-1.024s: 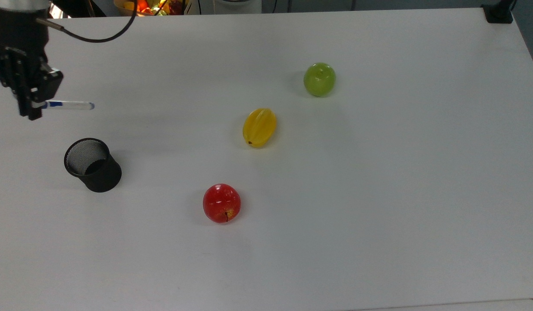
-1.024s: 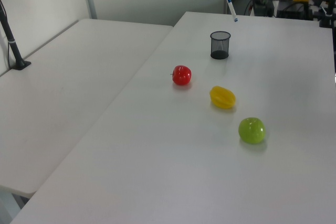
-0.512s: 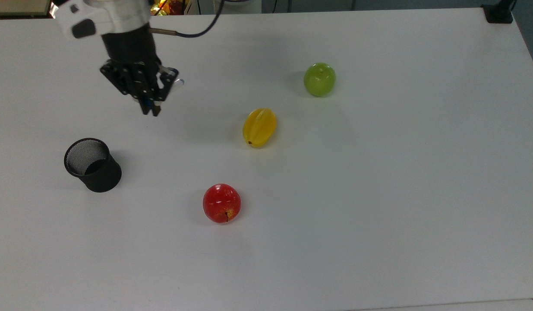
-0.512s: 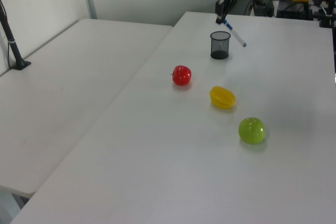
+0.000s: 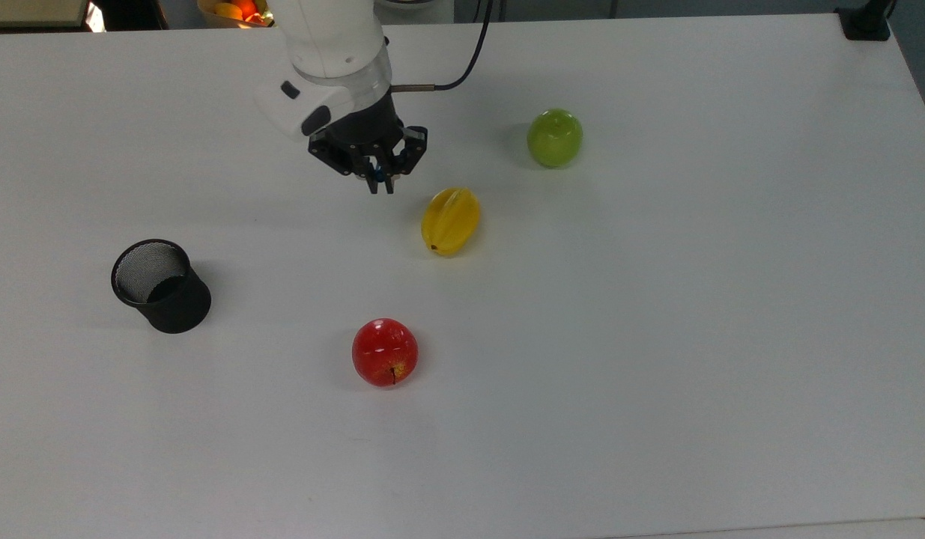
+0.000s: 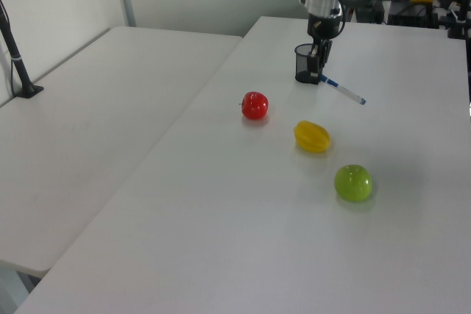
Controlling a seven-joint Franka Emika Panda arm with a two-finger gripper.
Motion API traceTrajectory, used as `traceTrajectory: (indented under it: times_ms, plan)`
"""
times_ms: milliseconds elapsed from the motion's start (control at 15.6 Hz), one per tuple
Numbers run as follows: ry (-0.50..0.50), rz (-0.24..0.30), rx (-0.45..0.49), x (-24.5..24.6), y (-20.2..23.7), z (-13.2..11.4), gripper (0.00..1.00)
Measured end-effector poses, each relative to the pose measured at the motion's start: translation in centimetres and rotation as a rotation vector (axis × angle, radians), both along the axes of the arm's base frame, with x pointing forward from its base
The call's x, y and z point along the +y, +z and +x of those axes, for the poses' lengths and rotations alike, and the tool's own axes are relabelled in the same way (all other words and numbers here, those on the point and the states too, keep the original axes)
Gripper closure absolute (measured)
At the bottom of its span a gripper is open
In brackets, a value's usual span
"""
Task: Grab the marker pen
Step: 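Carry the held marker toward the yellow star fruit, then lower the marker onto the table beside the star fruit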
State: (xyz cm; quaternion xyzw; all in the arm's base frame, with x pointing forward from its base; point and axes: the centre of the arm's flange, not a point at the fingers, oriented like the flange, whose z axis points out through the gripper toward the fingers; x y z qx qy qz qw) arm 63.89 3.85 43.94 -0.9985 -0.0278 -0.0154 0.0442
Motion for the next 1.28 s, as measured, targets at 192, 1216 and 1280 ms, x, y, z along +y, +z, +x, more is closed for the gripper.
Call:
traceTrajectory:
  times_ms: [192, 1216, 1280]
  plan:
    - [0.074, 0.006, 0.071, 2.2, -1.5, -0.9, 0.83]
    - [0.17, 0.003, 0.19, 4.8, -6.6, -2.2, 0.83]
    - [0.174, 0.004, 0.196, 5.0, -6.4, -2.4, 0.83]
